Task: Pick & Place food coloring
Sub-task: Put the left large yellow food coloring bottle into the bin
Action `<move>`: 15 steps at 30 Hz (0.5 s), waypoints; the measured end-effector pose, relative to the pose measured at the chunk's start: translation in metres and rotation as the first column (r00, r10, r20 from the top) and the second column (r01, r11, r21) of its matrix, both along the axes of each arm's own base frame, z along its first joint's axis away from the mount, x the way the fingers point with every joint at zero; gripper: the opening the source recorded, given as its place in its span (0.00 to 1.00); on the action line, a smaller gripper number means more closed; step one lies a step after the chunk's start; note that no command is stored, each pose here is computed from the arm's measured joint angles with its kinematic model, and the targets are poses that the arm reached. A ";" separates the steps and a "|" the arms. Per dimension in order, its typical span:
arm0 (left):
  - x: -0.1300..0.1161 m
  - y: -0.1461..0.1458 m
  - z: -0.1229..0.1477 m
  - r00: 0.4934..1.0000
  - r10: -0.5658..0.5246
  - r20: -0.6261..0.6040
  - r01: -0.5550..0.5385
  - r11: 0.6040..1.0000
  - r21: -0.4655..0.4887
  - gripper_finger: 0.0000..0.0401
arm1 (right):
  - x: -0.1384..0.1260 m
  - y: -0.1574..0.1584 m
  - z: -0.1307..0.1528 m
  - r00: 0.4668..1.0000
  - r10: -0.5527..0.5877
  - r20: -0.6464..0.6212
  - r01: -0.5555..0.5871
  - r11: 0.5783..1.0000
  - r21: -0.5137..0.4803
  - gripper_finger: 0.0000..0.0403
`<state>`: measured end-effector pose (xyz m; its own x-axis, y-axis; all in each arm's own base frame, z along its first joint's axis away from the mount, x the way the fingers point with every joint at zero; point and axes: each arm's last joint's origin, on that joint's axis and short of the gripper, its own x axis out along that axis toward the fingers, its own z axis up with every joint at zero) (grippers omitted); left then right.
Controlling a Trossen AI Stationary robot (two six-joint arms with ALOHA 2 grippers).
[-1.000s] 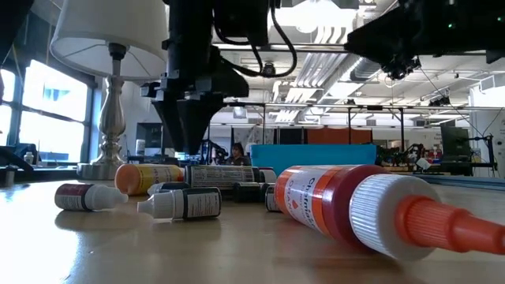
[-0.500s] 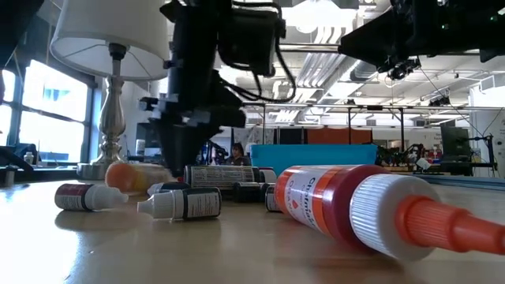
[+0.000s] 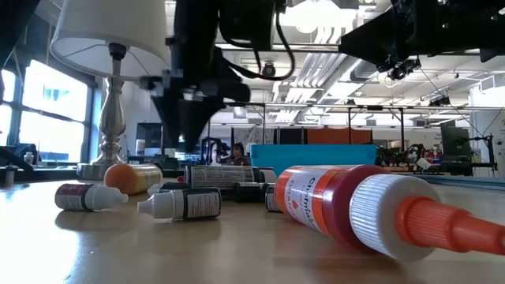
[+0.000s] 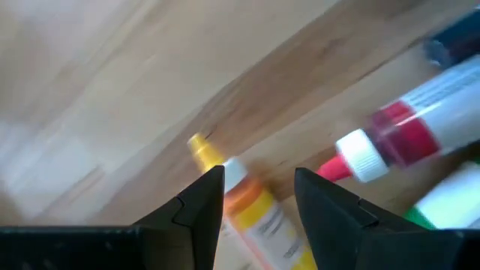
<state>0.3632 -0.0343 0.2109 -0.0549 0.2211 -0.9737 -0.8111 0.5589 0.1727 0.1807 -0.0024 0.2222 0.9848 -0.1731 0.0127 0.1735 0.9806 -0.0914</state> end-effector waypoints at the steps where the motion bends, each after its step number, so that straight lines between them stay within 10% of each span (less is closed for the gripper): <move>1: 0.000 0.000 0.002 0.999 0.033 0.002 -0.033 0.999 0.002 0.40 | 0.000 0.000 0.000 1.000 0.000 0.001 0.000 1.000 0.000 0.36; 15: -0.013 0.000 -0.029 0.979 0.193 -0.066 -0.196 0.980 -0.032 0.40 | 0.000 0.000 0.001 1.000 0.000 0.002 0.001 0.999 -0.048 0.36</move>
